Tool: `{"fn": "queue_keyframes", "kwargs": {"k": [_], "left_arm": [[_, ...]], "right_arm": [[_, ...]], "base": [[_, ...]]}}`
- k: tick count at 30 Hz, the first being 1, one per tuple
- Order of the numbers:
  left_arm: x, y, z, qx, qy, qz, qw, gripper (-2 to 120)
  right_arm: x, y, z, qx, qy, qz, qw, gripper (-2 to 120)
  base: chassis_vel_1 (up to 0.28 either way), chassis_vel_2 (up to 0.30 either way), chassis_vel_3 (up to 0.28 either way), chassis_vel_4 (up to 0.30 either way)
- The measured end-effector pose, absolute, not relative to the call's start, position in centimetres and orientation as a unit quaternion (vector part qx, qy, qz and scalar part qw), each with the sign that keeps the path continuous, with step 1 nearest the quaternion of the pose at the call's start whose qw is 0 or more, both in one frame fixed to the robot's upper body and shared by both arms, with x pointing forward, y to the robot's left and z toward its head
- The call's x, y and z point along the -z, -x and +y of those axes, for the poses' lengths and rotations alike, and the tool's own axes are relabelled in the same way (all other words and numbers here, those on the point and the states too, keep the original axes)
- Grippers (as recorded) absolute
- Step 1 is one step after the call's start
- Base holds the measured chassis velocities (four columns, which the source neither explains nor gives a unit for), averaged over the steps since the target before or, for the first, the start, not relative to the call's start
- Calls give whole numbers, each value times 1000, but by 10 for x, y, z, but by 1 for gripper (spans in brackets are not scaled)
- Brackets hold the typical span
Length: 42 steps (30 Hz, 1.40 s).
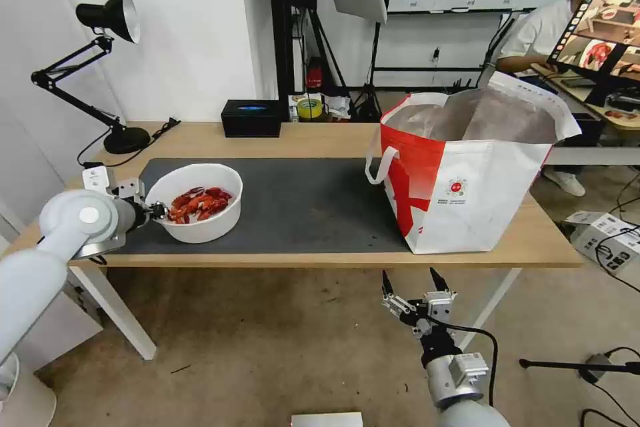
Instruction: Pick up the trash from the table and place it into the takeout bag.
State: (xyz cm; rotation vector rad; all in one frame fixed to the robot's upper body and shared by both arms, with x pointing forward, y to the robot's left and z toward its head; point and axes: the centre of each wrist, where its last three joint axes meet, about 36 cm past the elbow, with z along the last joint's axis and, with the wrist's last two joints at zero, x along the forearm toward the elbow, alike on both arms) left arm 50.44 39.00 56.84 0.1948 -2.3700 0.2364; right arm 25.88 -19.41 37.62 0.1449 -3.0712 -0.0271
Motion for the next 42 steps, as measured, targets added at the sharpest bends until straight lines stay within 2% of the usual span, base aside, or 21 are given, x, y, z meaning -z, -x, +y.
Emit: {"fn": "queue_keyframes", "kwargs": {"k": [2, 15, 27, 42], "left_arm": [[-568, -502, 390, -91, -74, -923, 367, 0], [-583, -494, 389, -81, -81, -931, 346, 0], [-625, -485, 373, -88, -54, -950, 294, 0], [-679, -487, 307, -96, 43, -969, 222, 0]], "right_arm": [[-376, -259, -194, 9, -47, -998, 33, 100], [-376, -259, -194, 9, -47, -998, 33, 100], [-376, -259, -194, 9, -47, -998, 33, 100], [-376, -259, -194, 9, -47, -998, 33, 100]], "base": [[0, 0, 0, 0], [0, 0, 0, 0], [0, 0, 0, 0], [0, 0, 0, 0]]}}
